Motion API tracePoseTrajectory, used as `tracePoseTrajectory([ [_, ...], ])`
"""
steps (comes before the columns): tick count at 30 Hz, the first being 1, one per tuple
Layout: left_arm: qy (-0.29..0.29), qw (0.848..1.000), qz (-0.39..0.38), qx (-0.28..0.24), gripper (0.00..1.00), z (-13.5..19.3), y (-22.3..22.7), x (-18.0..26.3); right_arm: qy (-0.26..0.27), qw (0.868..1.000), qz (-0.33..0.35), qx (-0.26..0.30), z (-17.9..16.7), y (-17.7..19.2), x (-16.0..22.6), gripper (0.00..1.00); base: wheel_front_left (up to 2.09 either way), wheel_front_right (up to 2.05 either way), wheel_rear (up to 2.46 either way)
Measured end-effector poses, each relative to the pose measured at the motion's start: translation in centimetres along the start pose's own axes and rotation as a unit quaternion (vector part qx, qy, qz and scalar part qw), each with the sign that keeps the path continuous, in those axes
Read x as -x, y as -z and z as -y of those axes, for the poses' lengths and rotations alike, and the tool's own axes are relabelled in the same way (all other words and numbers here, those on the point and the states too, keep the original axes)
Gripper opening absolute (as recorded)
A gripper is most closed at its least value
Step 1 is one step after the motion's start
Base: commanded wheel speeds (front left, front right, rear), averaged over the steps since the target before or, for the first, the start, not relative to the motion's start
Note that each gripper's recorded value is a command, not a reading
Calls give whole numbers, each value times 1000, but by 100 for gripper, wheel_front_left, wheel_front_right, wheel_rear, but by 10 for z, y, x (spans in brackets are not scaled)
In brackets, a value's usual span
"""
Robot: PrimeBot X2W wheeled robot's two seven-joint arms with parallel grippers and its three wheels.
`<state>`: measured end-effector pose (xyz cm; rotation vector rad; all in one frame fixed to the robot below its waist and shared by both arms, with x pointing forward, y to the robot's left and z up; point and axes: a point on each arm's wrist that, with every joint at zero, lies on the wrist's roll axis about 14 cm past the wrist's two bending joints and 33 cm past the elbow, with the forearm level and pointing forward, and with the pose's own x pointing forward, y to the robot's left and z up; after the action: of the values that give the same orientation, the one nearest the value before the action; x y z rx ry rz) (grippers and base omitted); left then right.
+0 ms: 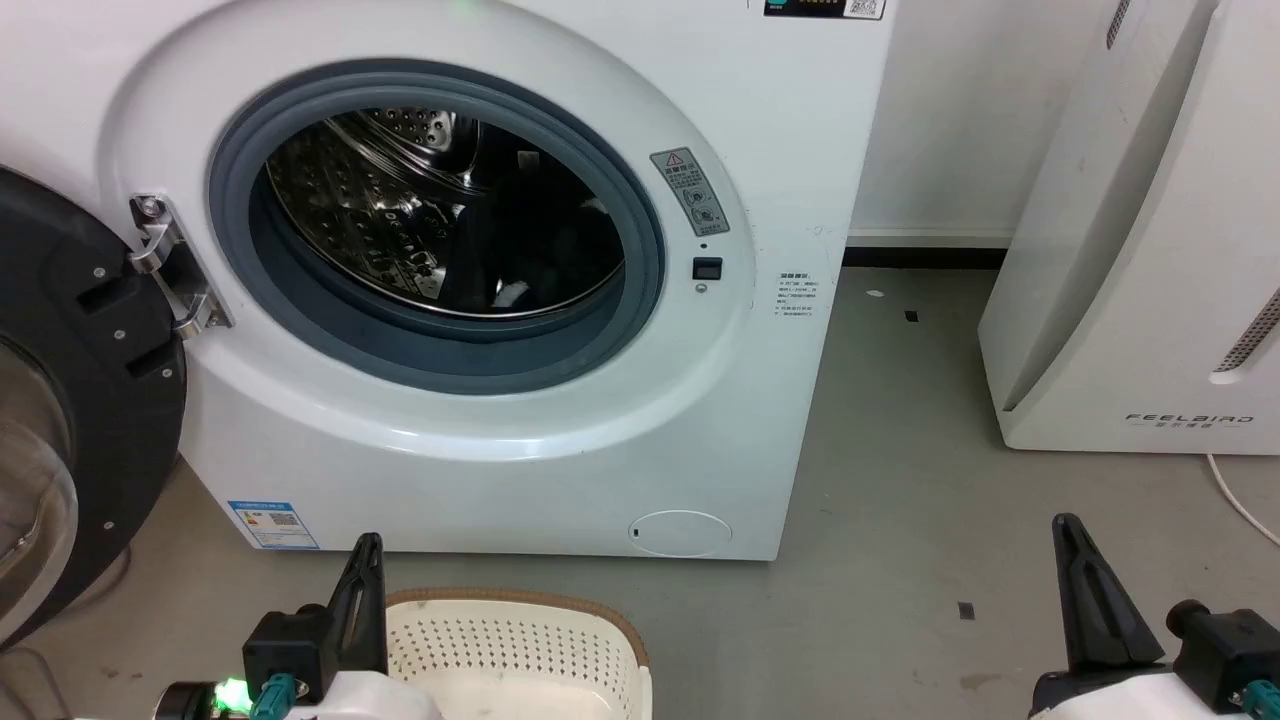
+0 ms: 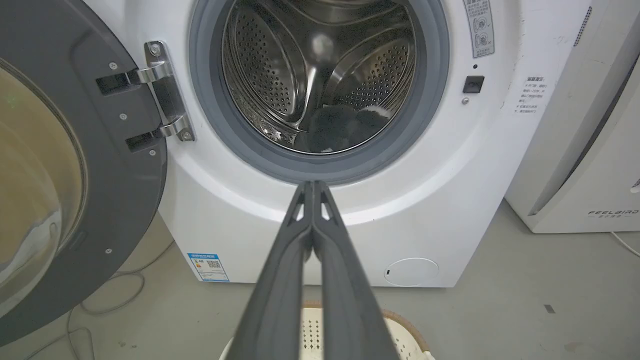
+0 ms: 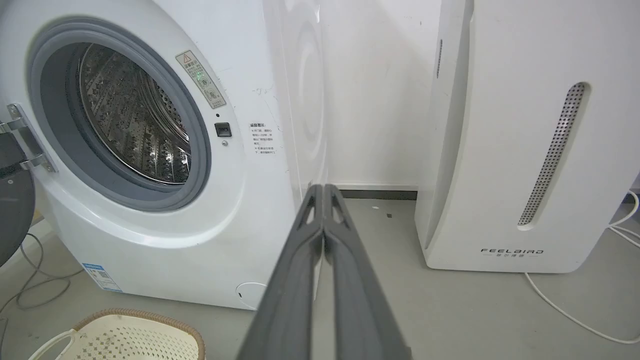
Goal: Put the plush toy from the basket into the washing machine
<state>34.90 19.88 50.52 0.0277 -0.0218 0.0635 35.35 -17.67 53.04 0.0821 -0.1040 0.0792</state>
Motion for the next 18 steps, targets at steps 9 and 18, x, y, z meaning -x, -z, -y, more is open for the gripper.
tracePoseTrajectory([
  [9, 3, 1000, -2, 0, 0, 2, -2, -2, -3, 1000, -8, 6, -2, 2, -1, 0, 0, 0, 0],
  [18, 6, 1000, -6, -2, 0, 4, -3, -5, -6, 1000, -16, 15, -3, 3, -3, 0, 0, 0, 0],
])
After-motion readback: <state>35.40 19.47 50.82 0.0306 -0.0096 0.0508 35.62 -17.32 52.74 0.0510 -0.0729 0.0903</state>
